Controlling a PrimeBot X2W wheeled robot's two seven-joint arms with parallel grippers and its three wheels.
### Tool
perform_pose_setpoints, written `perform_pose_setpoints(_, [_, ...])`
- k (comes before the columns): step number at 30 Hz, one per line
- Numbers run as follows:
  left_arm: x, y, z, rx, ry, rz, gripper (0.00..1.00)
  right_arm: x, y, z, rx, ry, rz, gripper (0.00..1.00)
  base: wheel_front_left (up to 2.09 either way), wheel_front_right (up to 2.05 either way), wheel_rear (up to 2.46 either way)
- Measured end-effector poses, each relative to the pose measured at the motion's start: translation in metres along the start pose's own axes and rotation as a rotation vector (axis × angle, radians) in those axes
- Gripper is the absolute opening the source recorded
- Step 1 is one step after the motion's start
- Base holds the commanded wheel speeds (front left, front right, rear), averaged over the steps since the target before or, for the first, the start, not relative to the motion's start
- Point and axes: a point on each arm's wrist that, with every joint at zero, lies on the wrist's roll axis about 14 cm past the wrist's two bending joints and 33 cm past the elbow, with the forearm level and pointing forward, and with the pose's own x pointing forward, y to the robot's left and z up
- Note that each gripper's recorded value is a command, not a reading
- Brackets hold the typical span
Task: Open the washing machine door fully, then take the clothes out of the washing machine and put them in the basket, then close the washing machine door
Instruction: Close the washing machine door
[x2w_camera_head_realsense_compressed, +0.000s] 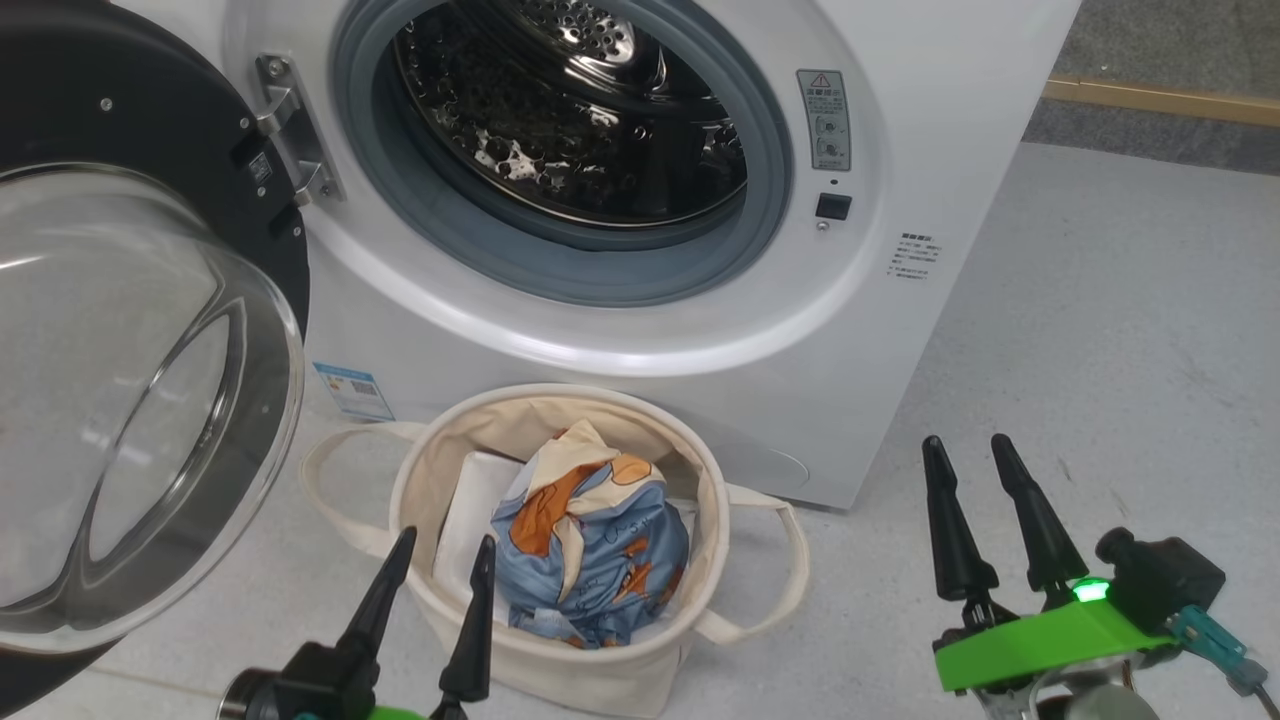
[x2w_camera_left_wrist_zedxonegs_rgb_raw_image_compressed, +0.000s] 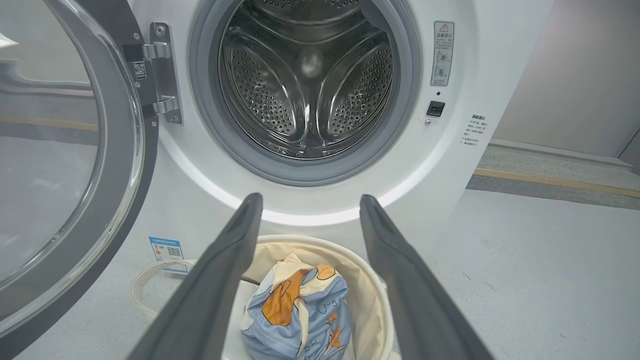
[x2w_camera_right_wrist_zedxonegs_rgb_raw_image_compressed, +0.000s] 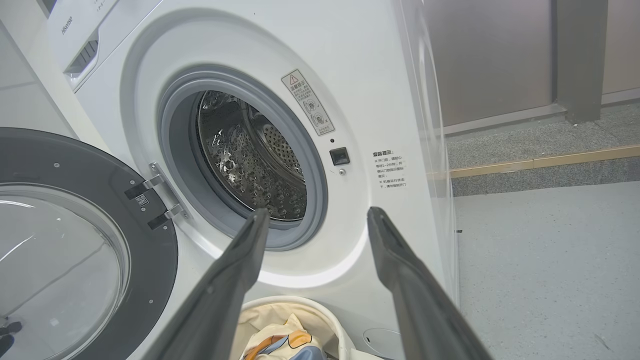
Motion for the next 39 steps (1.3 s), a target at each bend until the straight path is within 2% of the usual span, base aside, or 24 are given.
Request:
perform_pose_setpoints(16, [-0.002, 0.004, -0.009, -0.037, 0.026, 0.013, 1.00, 0.001, 0.001, -0.003, 0.002, 0.008, 0.002, 1.00, -0.15, 0.24, -0.09])
perform_pose_setpoints(28, [0.002, 0.006, -0.010, -0.034, 0.030, 0.016, 1.00, 0.003, -0.001, -0.010, 0.005, 0.028, -0.003, 1.00, -1.73, 1.62, 0.11])
perform_pose_setpoints(32, [0.004, 0.010, -0.007, 0.025, 0.021, 0.035, 1.00, 0.003, -0.002, -0.014, 0.007, 0.038, -0.004, 1.00, -1.82, 1.74, 0.08])
perform_pose_setpoints(39, [0.004, 0.016, -0.002, 0.042, 0.008, 0.059, 1.00, 0.006, 0.001, -0.019, 0.011, 0.050, 0.007, 1.00, -1.03, 1.03, 0.00])
